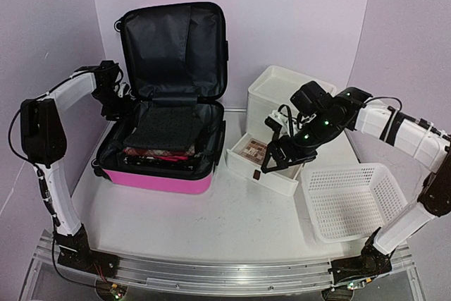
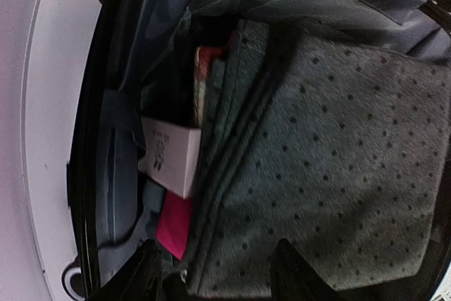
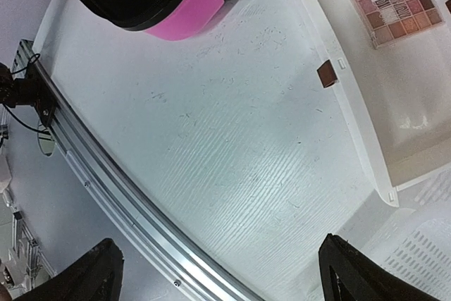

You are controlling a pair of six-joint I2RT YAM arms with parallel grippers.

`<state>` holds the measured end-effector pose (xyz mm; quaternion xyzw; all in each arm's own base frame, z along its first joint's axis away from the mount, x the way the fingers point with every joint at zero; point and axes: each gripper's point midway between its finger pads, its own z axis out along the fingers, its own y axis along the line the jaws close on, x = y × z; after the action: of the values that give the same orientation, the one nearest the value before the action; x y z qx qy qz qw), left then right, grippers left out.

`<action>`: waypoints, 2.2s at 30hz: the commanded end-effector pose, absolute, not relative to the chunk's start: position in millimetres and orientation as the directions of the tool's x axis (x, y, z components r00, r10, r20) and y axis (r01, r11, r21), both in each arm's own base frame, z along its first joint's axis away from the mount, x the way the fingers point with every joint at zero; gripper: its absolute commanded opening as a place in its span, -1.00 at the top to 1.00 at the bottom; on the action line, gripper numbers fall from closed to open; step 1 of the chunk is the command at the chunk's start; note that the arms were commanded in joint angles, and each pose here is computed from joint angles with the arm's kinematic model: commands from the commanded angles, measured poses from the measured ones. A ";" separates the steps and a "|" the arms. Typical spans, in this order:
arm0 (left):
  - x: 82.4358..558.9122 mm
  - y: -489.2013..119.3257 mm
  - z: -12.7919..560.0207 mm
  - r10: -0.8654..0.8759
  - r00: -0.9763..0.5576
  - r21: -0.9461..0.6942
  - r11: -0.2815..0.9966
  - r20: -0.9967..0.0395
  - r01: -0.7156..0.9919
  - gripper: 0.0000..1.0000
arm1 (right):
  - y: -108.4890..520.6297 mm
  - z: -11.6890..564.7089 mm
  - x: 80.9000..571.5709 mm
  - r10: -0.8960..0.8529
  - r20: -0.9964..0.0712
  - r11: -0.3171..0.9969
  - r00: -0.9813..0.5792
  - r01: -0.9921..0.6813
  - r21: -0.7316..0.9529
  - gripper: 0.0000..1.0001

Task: Open, take out, and arrange the luggage

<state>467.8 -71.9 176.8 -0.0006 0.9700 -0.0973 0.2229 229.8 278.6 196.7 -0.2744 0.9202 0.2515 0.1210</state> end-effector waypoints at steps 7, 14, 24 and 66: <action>513.5 -68.7 145.6 0.053 -0.908 -0.097 0.990 -0.415 0.102 -0.03 | 270.0 233.3 220.3 -0.350 -0.460 0.714 -0.816 -0.550 0.433 -0.96; 524.2 -67.7 113.8 0.059 -0.927 -0.085 0.992 -0.371 0.097 0.14 | 264.9 229.7 216.9 -0.331 -0.447 0.730 -0.831 -0.526 0.436 -0.96; 527.5 -42.4 88.9 0.110 -0.938 0.086 0.993 -0.328 0.086 0.21 | 264.1 225.7 216.6 -0.326 -0.434 0.738 -0.840 -0.512 0.439 -0.96; 484.5 -59.4 208.7 0.068 -0.867 -0.045 0.994 -0.493 0.104 0.44 | 234.6 222.0 230.3 -0.260 -0.487 0.838 -0.834 -0.446 0.316 -0.96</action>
<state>487.5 -52.9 226.6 0.0397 0.9593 -0.0139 0.2794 225.1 234.7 211.6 -0.1940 0.9392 0.2089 0.1914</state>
